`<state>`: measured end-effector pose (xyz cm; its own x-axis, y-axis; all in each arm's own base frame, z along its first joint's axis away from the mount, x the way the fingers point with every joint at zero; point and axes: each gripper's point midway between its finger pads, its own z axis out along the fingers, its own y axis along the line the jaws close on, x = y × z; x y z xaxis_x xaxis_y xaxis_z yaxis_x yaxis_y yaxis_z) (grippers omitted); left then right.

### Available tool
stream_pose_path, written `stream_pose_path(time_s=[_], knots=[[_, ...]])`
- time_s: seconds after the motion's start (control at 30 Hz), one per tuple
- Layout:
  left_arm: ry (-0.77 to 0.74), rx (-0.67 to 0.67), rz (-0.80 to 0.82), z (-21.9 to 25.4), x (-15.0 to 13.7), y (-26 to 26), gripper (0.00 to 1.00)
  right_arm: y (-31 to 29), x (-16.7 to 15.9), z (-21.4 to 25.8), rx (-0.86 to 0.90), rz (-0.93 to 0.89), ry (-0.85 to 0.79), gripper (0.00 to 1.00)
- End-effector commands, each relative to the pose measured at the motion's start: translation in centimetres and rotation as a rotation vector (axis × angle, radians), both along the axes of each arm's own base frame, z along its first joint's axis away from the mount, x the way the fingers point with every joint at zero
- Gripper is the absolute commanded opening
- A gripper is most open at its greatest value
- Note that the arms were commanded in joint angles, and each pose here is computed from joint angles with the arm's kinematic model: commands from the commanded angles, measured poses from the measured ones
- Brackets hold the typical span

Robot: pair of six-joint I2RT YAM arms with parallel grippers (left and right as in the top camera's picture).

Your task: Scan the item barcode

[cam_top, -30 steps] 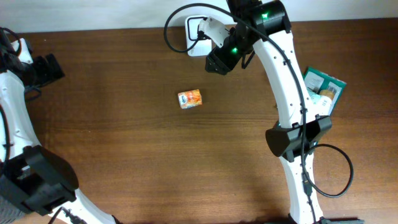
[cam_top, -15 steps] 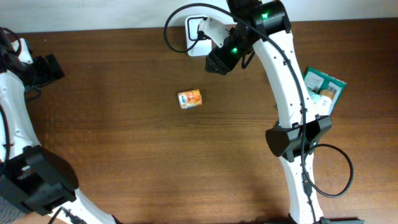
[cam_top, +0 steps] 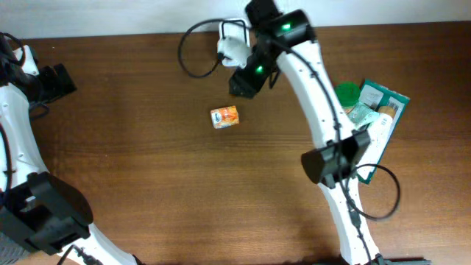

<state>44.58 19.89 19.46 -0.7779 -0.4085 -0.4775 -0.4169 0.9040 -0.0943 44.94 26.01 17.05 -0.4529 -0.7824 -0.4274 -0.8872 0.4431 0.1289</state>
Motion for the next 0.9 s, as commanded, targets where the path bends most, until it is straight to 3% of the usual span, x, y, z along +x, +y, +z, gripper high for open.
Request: stream_pose_path(time_s=[0.0, 0.2, 0.53, 0.6, 0.77, 0.8, 0.87], knots=[[-0.020, 0.007, 0.023, 0.8, 0.0, 0.6, 0.99, 1.1, -0.2, -4.5, -0.027, 0.123, 0.042, 0.62], [-0.020, 0.007, 0.023, 0.8, 0.0, 0.6, 0.99, 2.7, 1.4, -10.9, 0.007, 0.144, 0.081, 0.58], [-0.020, 0.007, 0.023, 0.8, 0.0, 0.6, 0.99, 3.0, 1.3, -15.3, -0.012, 0.185, 0.116, 0.56], [-0.020, 0.007, 0.023, 0.8, 0.0, 0.6, 0.99, 2.9, 1.2, -15.6, -0.015, 0.184, 0.122, 0.48], [-0.020, 0.007, 0.023, 0.8, 0.0, 0.6, 0.99, 2.5, 0.5, -16.5, -0.028, 0.165, 0.170, 0.45], [-0.020, 0.007, 0.023, 0.8, 0.0, 0.6, 0.99, 2.4, 0.2, -16.5, -0.033, 0.164, 0.183, 0.39], [-0.020, 0.007, 0.023, 0.8, 0.0, 0.6, 0.99, 2.4, 0.2, -16.3, -0.035, 0.084, 0.218, 0.15]])
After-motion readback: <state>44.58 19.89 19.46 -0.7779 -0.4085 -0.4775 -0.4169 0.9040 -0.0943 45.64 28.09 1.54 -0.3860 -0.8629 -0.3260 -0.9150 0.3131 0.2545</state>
